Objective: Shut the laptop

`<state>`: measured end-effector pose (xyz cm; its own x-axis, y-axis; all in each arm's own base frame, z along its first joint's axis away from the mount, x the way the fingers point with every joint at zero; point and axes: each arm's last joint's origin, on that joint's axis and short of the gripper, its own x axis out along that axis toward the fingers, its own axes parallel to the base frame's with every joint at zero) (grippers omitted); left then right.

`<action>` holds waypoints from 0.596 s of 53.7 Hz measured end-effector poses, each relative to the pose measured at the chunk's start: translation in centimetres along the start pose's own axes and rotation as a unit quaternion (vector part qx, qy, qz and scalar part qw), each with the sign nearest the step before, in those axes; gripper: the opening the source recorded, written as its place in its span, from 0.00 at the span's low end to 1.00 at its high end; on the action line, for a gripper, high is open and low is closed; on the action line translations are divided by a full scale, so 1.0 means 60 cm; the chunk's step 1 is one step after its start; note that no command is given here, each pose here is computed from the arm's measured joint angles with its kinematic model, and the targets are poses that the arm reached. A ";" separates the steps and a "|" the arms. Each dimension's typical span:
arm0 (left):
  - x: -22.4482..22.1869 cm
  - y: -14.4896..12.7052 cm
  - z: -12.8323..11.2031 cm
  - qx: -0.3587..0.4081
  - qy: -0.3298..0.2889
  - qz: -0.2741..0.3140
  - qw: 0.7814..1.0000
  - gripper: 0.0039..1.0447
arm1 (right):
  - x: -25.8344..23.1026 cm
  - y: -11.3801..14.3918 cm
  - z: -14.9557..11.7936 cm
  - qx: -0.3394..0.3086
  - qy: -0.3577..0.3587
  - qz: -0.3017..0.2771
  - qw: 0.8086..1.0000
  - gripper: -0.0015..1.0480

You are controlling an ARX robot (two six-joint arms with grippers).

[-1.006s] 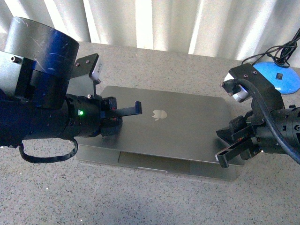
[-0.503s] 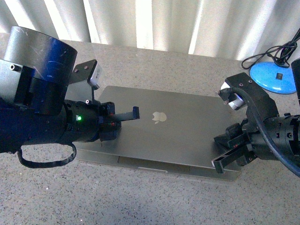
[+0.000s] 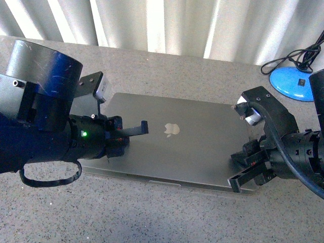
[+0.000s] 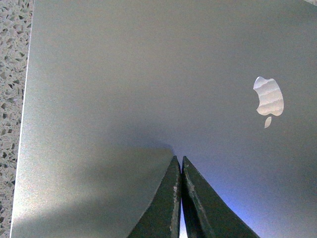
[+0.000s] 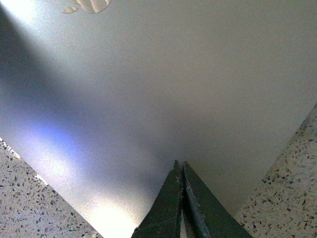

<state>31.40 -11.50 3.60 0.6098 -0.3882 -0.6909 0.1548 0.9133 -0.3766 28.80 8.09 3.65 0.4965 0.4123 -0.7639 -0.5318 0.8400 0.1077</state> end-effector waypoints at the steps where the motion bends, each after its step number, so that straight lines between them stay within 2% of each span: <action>1: 0.000 0.000 0.000 0.000 0.001 0.000 1.000 0.03 | 0.000 0.000 -0.001 0.001 0.001 0.000 1.000 0.01; 24: 0.002 0.015 -0.006 -0.012 0.004 0.003 1.000 0.03 | 0.018 0.000 -0.001 0.001 0.015 -0.001 1.000 0.01; 32: -0.006 0.030 -0.005 -0.020 -0.016 0.029 0.999 0.03 | 0.015 0.002 0.001 -0.015 -0.006 -0.019 1.000 0.01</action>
<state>31.22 -9.79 2.96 0.6417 -0.3309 -0.6919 0.0886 0.9281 -0.3617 29.24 8.61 3.03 0.5247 0.3837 -0.7599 -0.5325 0.8444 0.0587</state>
